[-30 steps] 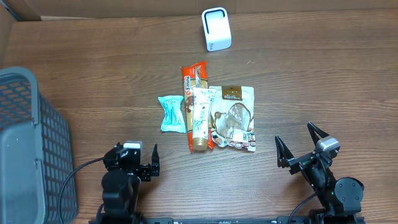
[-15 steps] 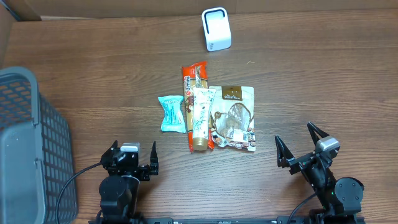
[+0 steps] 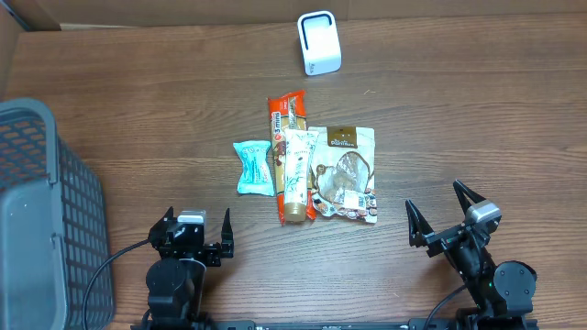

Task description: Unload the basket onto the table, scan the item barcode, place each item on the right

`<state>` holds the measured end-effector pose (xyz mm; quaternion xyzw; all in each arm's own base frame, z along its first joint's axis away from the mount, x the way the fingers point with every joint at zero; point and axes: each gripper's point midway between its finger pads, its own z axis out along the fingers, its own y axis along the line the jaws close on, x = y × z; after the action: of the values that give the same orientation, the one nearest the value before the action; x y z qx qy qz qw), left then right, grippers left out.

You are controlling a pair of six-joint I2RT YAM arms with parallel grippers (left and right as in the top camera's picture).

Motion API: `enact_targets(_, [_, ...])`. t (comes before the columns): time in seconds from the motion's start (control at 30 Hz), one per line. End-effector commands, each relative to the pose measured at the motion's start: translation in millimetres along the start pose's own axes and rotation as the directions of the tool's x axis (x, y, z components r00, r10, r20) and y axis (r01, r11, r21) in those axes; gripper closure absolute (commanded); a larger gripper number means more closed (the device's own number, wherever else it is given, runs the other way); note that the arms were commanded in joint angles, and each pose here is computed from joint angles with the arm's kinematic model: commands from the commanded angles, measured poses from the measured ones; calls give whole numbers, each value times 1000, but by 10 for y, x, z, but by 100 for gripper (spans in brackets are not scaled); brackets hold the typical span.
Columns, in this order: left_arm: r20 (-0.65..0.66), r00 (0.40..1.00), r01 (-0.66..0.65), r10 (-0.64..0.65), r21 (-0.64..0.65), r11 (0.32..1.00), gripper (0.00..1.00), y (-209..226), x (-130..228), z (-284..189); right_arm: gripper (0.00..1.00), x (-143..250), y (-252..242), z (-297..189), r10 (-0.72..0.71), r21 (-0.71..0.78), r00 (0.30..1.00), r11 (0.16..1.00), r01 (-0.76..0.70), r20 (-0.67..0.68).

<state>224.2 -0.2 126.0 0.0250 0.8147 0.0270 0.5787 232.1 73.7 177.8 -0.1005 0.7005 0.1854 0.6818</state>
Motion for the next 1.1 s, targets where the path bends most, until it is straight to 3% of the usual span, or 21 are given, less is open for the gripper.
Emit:
enact_targets(0.0, [5, 1000, 13, -13, -9, 1000, 0, 15, 7, 1, 0, 20, 13, 3, 3, -7, 1000, 1000, -3, 2])
enact_targets(0.53, [5, 1000, 13, -13, -9, 1000, 1, 15, 7, 1, 0, 10, -72, 1, -27, 42, 1000, 999, 26, 7])
enact_targets(0.73, [5, 1000, 13, -13, -9, 1000, 0, 15, 7, 1, 0, -58, 149, -9, -34, -81, 999, 996, 36, 25])
enact_targets(1.07, [5, 1000, 13, -13, -9, 1000, 0, 15, 7, 1, 0, -617, 270, -163, -1, -78, 1000, 997, 1, -7])
